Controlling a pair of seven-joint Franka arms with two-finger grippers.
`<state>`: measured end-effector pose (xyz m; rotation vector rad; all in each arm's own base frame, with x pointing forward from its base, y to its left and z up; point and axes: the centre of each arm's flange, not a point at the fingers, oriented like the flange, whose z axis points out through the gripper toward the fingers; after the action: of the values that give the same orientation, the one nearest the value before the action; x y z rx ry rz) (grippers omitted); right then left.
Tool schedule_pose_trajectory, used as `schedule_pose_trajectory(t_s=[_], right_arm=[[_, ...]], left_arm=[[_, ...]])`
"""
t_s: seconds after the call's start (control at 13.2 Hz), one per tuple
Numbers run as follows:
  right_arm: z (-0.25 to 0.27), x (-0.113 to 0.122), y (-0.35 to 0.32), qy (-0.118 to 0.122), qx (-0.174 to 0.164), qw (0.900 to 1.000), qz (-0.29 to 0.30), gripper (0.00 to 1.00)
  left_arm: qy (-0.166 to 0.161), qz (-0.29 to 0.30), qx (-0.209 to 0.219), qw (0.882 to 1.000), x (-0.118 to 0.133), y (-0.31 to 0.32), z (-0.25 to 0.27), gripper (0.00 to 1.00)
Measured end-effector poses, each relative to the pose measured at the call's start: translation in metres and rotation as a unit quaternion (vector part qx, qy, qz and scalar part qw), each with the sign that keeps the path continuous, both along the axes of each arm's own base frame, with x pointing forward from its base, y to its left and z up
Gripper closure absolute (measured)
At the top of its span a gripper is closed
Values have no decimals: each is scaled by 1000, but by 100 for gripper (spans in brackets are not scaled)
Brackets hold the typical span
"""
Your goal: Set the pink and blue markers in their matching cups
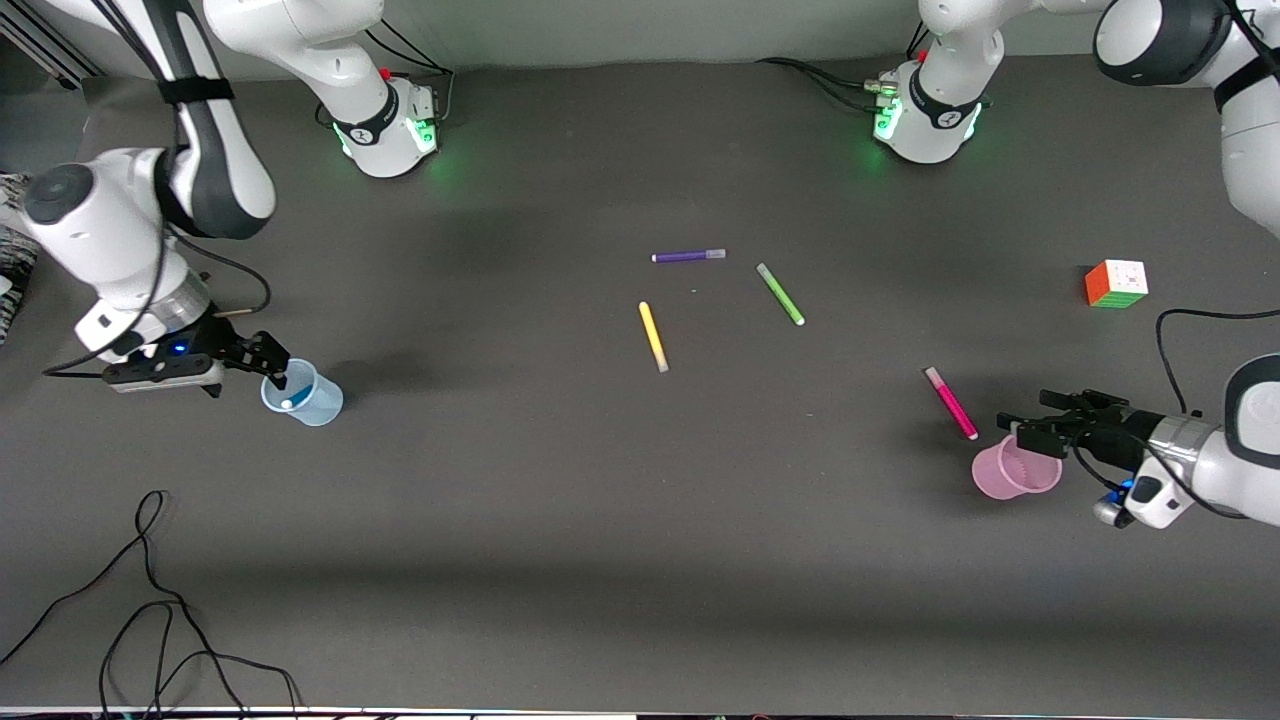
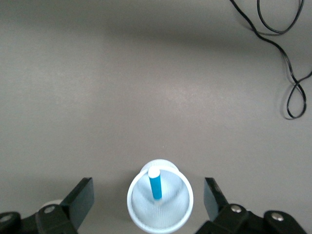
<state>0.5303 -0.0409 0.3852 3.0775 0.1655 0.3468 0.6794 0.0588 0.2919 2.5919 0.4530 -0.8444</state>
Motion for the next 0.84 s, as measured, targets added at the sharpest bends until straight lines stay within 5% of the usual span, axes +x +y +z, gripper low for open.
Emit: schedule_pose_trajectory(t_s=[0.23, 0.61, 0.84], right_arm=[[77, 21, 19, 57, 7, 998, -18, 0], [187, 19, 79, 64, 12, 998, -23, 0], [246, 3, 104, 66, 9, 998, -9, 0]], left_arm=[[-6, -27, 43, 999, -8, -51, 22, 3], [-74, -44, 123, 989, -84, -99, -18, 5], [-82, -44, 174, 980, -119, -101, -63, 9]])
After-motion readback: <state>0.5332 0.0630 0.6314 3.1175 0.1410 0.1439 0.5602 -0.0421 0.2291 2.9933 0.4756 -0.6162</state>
